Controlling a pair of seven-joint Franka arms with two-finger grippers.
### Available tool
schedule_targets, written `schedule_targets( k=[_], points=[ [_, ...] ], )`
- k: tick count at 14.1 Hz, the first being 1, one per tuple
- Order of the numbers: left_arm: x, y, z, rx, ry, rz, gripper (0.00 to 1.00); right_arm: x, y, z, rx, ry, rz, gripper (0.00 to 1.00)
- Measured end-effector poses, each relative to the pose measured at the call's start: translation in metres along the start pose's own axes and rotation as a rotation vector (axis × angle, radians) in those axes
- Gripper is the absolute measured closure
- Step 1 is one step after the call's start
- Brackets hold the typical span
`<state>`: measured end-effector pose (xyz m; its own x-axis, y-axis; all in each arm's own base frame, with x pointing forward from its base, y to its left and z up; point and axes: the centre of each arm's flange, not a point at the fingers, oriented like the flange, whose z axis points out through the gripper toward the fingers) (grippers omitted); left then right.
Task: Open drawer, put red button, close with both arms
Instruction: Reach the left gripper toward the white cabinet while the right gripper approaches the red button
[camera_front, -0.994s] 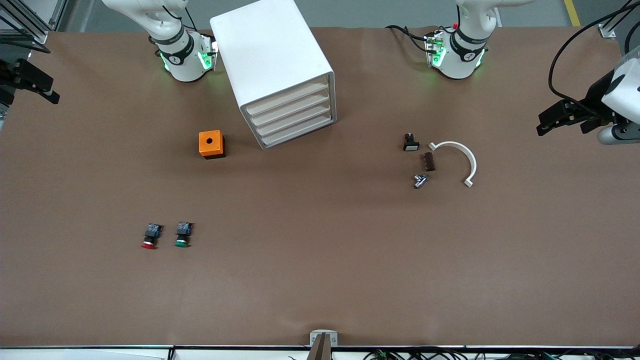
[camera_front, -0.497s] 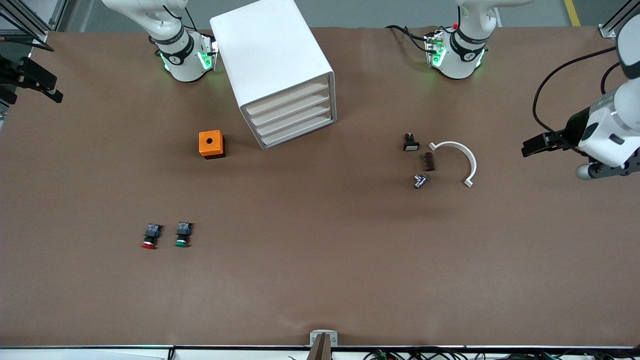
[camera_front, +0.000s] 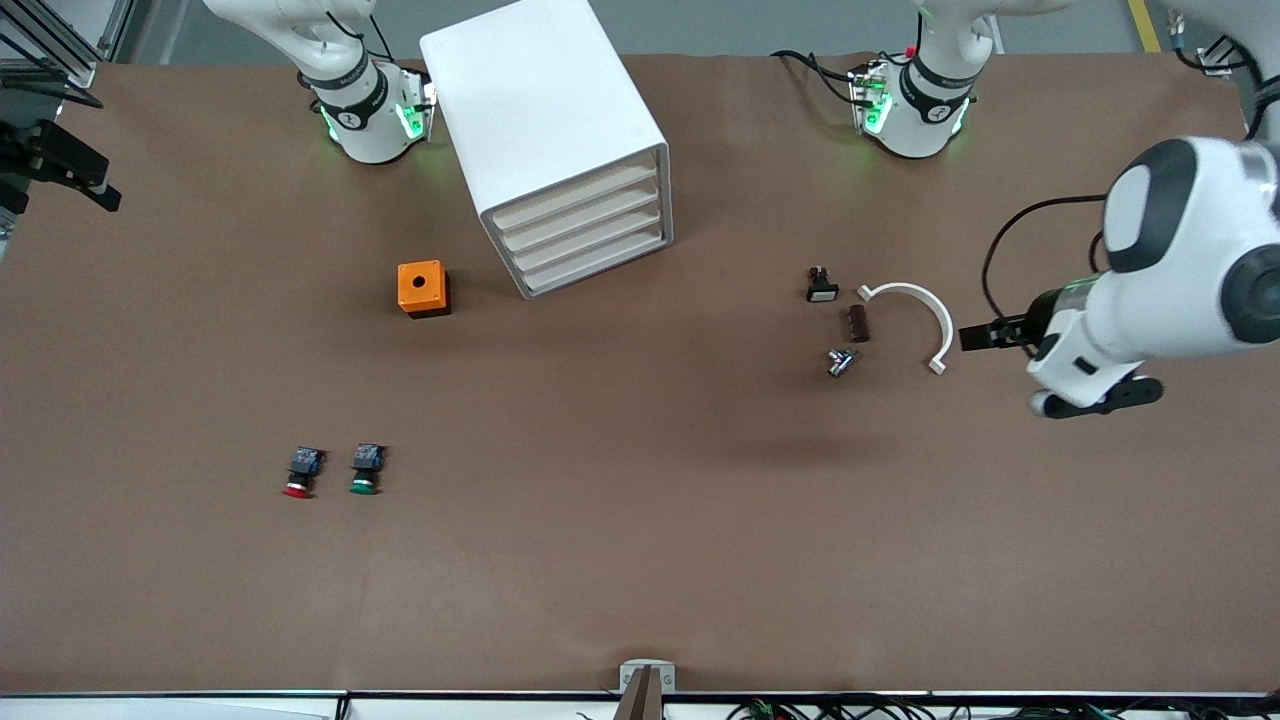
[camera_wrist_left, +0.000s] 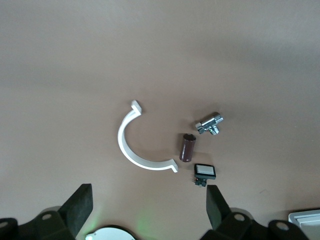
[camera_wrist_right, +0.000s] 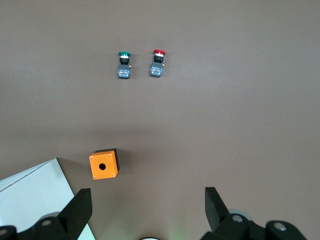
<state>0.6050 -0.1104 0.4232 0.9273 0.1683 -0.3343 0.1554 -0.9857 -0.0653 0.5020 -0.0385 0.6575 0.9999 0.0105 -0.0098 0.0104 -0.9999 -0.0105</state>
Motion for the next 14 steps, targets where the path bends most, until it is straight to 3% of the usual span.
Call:
schedule_targets(
  k=[3,6,10,12,14],
  points=[
    [0.002,0.062,0.043,0.044,-0.035,-0.066,0.0,0.027,-0.002,0.038,-0.002,-0.058,-0.005,0.0],
    [-0.009,0.12,0.06,0.075,-0.025,-0.147,0.0,0.059,0.0,0.083,-0.005,-0.119,-0.002,0.0],
    [-0.033,0.187,0.063,0.08,-0.013,-0.354,0.0,0.083,0.015,0.123,-0.011,-0.171,0.023,0.0],
    [-0.045,0.222,0.076,0.059,-0.061,-0.476,0.0,0.093,0.019,0.137,-0.015,-0.154,0.035,0.0],
    [-0.049,0.244,0.096,0.03,-0.152,-0.588,0.0,0.108,0.018,0.164,-0.023,-0.098,0.083,0.0]
  ],
)
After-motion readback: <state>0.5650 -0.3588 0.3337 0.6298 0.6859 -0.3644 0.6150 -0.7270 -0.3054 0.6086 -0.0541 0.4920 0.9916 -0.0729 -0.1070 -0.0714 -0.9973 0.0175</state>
